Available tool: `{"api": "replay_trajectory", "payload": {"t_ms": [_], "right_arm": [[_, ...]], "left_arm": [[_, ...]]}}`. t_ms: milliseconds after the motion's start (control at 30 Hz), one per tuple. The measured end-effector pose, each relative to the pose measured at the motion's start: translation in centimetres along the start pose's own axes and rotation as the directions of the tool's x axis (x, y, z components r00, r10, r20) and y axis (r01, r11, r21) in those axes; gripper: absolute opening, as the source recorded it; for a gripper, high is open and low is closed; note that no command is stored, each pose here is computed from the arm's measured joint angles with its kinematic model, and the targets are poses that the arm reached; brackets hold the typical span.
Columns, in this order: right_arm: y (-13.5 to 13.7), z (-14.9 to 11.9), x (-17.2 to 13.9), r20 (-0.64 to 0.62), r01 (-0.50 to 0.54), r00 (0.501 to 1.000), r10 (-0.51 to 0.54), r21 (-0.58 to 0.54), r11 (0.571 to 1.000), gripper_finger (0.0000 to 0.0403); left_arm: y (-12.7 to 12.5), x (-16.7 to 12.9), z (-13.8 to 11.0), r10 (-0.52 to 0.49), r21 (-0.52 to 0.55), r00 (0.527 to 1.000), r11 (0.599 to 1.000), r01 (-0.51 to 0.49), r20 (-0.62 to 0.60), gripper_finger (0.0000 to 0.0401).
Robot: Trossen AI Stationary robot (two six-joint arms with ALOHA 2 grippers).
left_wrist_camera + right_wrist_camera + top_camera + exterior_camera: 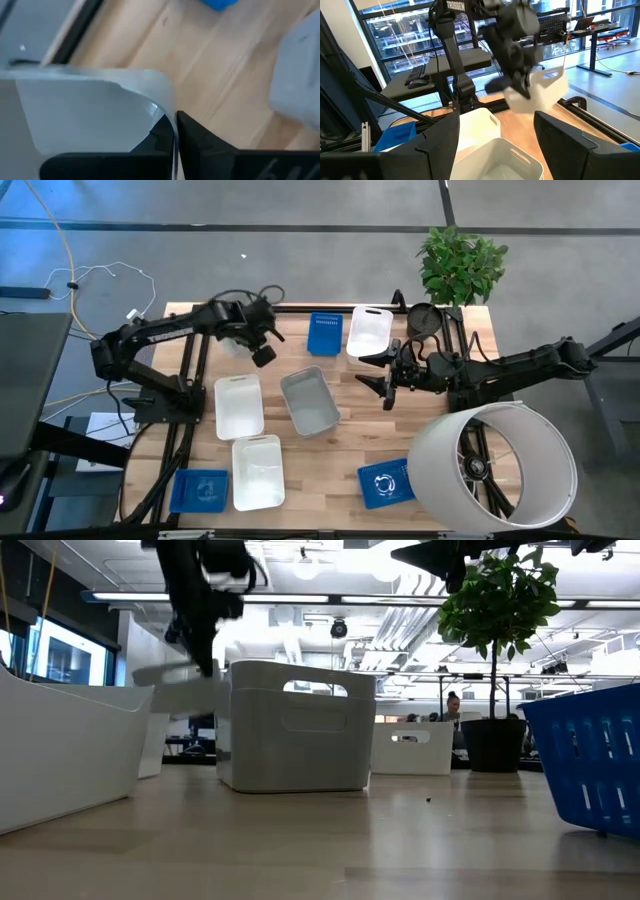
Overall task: Stack baskets by color
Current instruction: Stack the top gray bin on top of the middle gray bins
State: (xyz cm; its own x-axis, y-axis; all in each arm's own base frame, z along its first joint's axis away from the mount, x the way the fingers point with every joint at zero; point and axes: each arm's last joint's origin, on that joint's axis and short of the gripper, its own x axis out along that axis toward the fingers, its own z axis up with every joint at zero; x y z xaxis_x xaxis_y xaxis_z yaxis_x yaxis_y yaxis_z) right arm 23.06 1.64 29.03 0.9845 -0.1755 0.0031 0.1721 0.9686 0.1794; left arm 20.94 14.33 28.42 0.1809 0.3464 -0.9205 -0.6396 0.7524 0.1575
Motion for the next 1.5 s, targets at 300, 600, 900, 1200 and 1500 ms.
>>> {"api": "replay_trajectory", "payload": {"t_ms": [300, 600, 900, 1200, 1500], "right_arm": [[-0.2, 0.3, 0.0, 0.044, 0.082, 0.996, -0.083, 0.031, 0.996, 0.0243], [-0.7, 0.4, -0.1, 0.074, 0.26, 0.963, -0.259, -0.001, 0.966, 0.0243], [-0.9, 0.3, -0.1, 0.068, 0.303, 0.951, -0.301, -0.007, 0.953, 0.0243], [-1.1, 0.4, -0.5, 0.063, 0.351, 0.936, -0.347, -0.061, 0.934, 0.0243], [-1.3, 0.0, -0.6, 0.031, 0.396, 0.918, -0.395, -0.085, 0.914, 0.0243]], "left_arm": [[-3.1, -8.9, 1.2, -0.081, 0.135, 0.987, 0.989, 0.061, 0.142, 0.0], [-9.8, -12.7, 0.0, -0.233, 0.163, 0.943, 0.967, 0.198, 0.237, 0.0], [-18.4, -13.7, -0.4, -0.432, 0.193, 0.807, 0.902, 0.386, 0.404, 0.0], [-23.1, -9.5, -0.8, -0.334, 0.158, 0.887, 0.941, 0.298, 0.318, 0.0], [-25.7, -8.3, 1.9, -0.24, 0.298, 0.932, 0.942, 0.156, 0.272, 0.0]]}}
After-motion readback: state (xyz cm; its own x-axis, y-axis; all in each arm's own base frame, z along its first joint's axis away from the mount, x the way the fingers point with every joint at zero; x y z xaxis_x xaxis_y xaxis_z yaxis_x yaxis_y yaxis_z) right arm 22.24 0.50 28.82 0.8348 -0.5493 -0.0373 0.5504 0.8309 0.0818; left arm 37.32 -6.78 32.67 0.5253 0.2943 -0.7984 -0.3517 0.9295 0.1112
